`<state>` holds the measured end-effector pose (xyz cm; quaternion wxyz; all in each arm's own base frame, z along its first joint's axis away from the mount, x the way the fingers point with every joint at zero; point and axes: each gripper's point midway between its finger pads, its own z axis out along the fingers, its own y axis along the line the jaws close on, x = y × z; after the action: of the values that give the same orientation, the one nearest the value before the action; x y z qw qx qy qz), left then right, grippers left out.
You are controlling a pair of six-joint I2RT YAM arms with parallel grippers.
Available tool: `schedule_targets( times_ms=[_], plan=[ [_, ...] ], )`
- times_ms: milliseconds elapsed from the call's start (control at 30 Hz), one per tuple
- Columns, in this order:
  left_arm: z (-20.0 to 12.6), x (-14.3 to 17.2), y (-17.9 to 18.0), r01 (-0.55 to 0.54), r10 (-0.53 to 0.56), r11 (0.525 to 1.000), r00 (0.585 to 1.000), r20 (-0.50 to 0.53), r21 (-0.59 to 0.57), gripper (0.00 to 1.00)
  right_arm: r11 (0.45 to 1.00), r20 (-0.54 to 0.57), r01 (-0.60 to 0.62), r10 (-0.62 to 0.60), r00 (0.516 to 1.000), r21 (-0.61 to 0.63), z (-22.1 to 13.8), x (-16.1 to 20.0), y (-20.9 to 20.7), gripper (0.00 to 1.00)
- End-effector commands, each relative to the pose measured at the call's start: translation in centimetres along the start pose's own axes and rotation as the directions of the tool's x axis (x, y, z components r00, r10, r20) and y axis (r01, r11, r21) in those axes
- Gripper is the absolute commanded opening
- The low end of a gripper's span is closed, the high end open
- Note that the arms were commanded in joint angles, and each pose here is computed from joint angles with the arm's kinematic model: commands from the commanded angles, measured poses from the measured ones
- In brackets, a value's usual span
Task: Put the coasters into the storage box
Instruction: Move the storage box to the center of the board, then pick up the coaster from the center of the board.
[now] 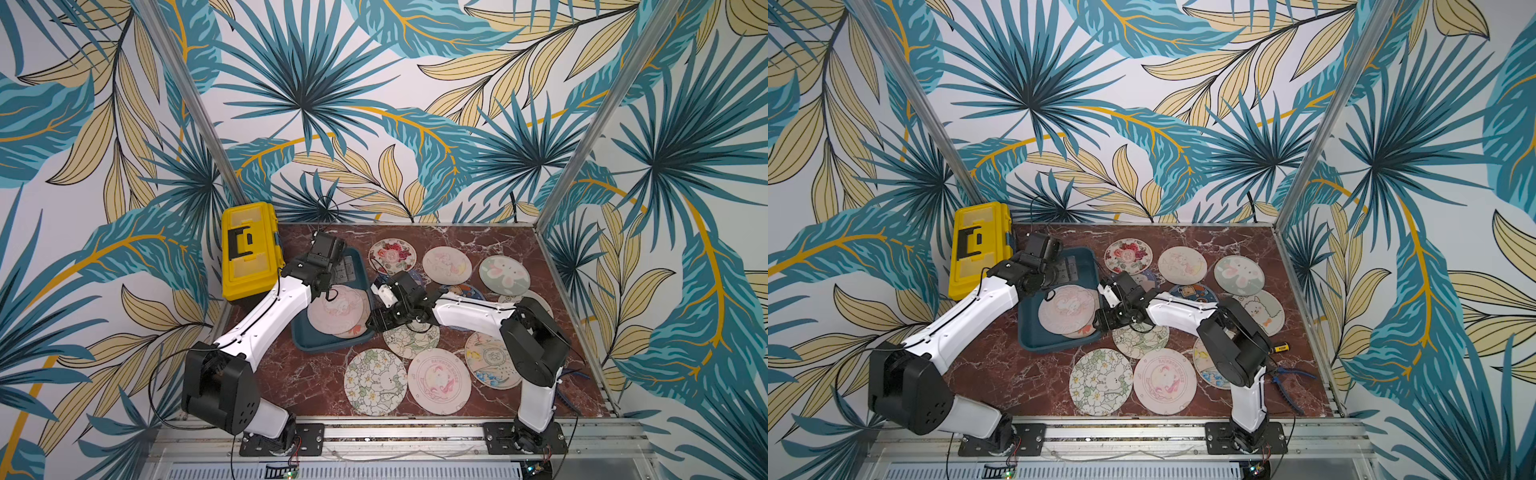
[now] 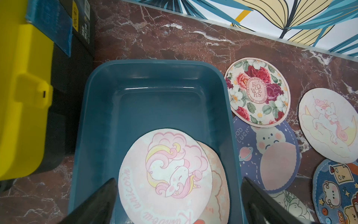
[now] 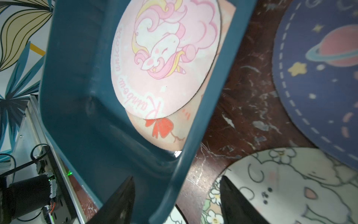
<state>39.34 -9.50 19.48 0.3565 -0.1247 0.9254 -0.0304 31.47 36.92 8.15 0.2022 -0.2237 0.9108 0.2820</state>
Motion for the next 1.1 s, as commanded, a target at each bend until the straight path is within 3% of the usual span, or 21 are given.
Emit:
schedule_targets(
  times_ms=[0,200,533,867,1067],
  plan=[
    [-0.2,-1.2,-1.4,-0.021,0.020,0.999,1.000,0.019,0.034,1.00,0.994,0.025,0.029,-0.032,0.999,0.102,-1.8,-0.5,-1.3,0.72],
    [-0.2,-1.8,-3.9,-0.076,0.074,0.994,0.997,0.025,0.079,0.99,0.983,0.066,-0.027,0.015,0.998,0.180,-3.9,-2.5,-3.3,0.72],
    [0.6,-0.5,-11.3,-0.195,0.199,0.960,0.980,0.002,0.202,0.99,0.942,0.116,-0.259,0.239,0.964,0.213,-6.6,-3.0,-10.2,0.71],
    [3.2,2.8,-18.2,-0.224,0.259,0.924,0.963,-0.076,0.309,0.99,0.878,0.144,-0.394,0.367,0.919,0.271,-8.1,-1.5,-16.0,0.71],
    [5.1,4.7,-20.6,-0.192,0.249,0.921,0.960,-0.132,0.339,0.99,0.862,0.163,-0.429,0.399,0.902,0.269,-8.5,-2.3,-18.0,0.66]
  ],
)
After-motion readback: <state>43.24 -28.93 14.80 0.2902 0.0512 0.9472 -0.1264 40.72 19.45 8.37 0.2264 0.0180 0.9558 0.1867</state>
